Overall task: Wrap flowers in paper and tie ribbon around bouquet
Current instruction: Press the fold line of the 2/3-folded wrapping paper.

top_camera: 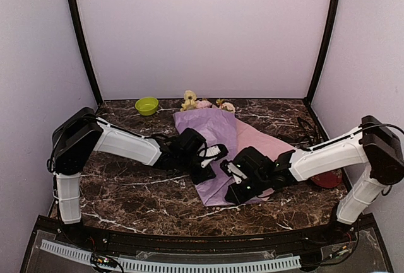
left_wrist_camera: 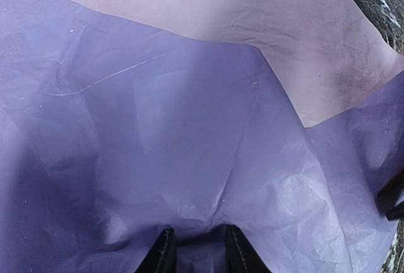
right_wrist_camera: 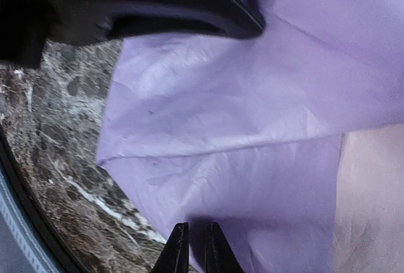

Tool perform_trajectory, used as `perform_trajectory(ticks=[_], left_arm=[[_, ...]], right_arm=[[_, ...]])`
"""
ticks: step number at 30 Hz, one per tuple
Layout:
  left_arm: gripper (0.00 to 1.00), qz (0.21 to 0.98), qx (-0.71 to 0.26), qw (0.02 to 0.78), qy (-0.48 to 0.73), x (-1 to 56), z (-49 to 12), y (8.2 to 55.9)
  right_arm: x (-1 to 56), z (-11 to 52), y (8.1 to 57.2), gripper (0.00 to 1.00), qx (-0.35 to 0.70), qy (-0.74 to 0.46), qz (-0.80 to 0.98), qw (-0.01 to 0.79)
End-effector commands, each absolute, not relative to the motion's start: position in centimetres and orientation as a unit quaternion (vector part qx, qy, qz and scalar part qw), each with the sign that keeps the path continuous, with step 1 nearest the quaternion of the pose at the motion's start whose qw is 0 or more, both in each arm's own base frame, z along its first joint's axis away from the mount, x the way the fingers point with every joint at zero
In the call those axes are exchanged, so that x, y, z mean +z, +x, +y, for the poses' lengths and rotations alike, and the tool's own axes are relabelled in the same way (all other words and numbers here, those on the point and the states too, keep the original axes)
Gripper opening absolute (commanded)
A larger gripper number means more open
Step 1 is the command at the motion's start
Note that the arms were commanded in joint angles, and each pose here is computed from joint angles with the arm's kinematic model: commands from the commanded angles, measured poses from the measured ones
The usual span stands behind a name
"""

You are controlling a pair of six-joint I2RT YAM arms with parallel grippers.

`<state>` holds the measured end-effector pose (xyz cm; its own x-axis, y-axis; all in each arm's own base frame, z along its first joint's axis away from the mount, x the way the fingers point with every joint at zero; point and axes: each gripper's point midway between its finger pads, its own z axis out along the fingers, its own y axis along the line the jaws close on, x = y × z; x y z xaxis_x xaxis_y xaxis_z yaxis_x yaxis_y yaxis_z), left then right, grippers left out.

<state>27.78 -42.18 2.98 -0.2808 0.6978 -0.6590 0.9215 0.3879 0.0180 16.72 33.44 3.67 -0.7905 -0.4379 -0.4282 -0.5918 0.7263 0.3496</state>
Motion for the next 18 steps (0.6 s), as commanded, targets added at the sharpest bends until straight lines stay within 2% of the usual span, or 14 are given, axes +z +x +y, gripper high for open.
perform_trajectory(ticks=[1,10,18], left_arm=[[0.27,0.79,-0.176,0.249,0.531,0.8,-40.6,26.0],[0.28,0.791,-0.168,0.246,0.535,0.6,-40.3,26.0],[0.28,0.793,-0.155,0.237,0.539,0.2,-39.7,25.9]], right_arm=[[0.7,30.6,16.2,0.11,0.189,-0.262,0.935,0.144],[-2.6,24.1,14.1,0.11,0.088,-0.207,0.97,0.089],[-1.7,21.0,13.8,0.14,0.045,-0.163,0.982,0.088]])
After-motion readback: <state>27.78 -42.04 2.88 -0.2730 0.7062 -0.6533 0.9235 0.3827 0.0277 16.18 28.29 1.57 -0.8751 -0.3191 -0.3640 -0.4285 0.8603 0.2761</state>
